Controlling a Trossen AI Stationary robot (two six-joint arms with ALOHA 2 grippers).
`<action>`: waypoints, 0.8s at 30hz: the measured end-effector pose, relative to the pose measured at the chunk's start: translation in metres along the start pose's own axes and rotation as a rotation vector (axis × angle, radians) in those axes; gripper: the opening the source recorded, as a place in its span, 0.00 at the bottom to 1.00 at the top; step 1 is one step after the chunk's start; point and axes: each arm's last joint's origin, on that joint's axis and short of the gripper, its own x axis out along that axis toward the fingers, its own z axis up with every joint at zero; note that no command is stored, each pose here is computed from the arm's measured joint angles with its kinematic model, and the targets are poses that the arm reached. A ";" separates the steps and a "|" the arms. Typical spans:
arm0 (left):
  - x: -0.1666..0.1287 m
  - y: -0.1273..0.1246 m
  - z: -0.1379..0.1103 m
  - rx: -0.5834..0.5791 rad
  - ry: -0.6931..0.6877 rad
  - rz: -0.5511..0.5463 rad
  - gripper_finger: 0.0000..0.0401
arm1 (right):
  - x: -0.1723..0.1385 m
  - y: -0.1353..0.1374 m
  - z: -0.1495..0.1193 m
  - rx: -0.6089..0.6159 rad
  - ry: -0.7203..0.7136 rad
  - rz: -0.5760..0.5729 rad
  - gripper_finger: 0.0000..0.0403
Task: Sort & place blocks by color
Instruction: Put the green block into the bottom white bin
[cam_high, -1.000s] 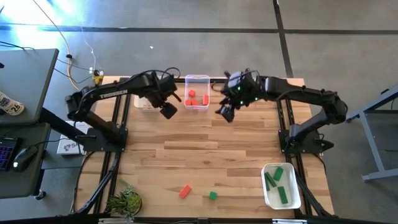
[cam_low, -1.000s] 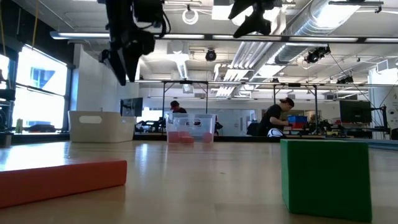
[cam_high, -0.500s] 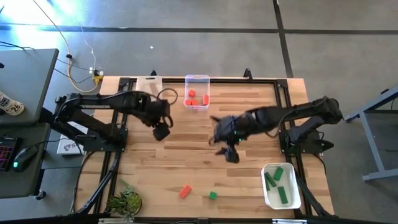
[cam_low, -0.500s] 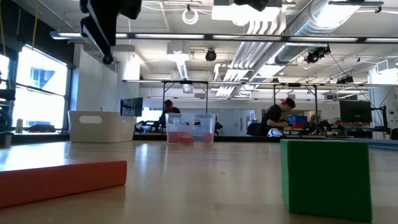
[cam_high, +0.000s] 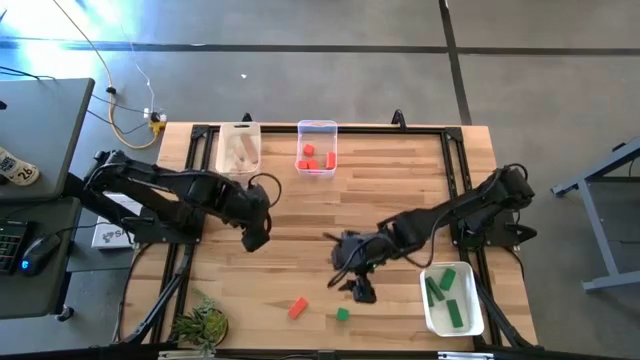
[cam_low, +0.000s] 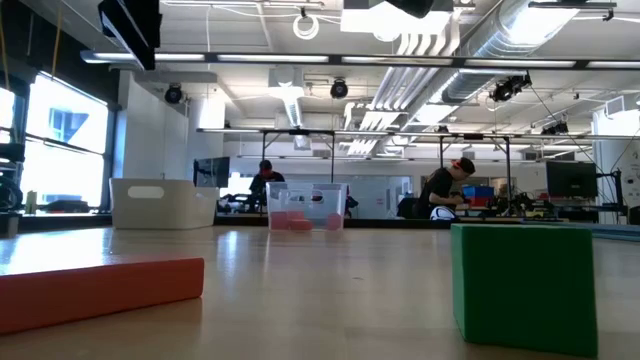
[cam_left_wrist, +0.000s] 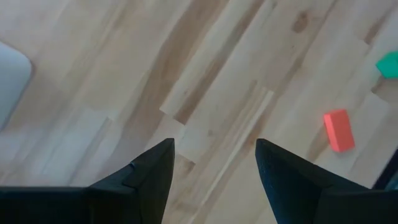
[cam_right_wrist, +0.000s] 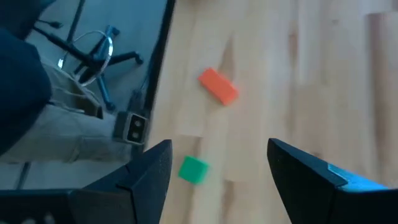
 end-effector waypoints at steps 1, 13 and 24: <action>0.000 -0.002 -0.002 0.003 0.002 -0.004 0.53 | 0.004 0.004 -0.002 -0.004 0.010 0.005 0.62; -0.005 -0.021 -0.024 0.001 0.015 -0.041 0.53 | 0.062 0.035 -0.033 -0.229 0.141 -0.001 0.62; -0.007 -0.027 -0.032 0.006 0.020 -0.054 0.53 | 0.098 0.038 -0.052 -0.522 0.222 -0.014 0.62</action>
